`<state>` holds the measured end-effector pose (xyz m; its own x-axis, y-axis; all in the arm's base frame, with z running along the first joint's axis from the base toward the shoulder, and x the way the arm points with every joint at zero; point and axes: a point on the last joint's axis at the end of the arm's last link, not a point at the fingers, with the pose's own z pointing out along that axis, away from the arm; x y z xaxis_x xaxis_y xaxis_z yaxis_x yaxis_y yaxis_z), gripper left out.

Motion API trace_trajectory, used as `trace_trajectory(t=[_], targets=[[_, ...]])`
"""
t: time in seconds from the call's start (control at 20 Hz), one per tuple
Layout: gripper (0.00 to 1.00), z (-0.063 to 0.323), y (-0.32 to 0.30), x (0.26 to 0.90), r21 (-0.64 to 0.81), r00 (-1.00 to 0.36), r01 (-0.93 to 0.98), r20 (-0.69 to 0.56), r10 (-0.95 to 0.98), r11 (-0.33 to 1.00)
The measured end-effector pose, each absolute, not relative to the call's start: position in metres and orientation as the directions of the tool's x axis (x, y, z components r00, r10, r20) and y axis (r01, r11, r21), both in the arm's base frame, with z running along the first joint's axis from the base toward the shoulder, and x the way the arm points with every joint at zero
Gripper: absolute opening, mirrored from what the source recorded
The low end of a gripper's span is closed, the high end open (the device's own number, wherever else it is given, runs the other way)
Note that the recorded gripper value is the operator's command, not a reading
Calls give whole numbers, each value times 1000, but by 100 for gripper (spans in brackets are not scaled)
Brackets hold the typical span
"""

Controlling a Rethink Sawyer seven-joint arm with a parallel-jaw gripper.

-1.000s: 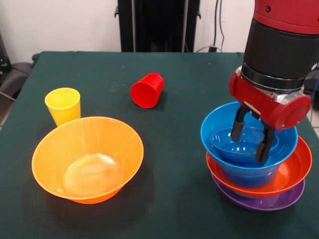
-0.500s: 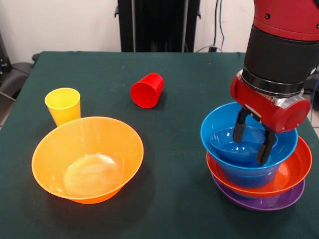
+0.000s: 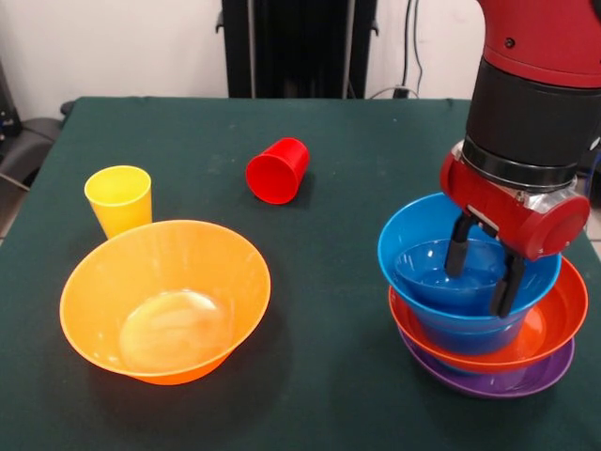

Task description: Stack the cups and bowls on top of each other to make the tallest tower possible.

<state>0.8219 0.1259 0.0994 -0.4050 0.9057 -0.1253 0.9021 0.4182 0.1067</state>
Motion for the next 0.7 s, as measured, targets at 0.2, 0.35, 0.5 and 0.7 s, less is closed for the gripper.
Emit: trace_trajectory(t=[0.2, 0.35, 0.5, 0.7], targets=[[100, 96, 128, 822, 114, -406, 900, -127, 905, 420], [100, 93, 129, 823, 118, -407, 899, -126, 905, 421], [100, 91, 130, 823, 122, -408, 898, -127, 904, 422], [100, 89, 132, 825, 139, -407, 895, -136, 903, 424]])
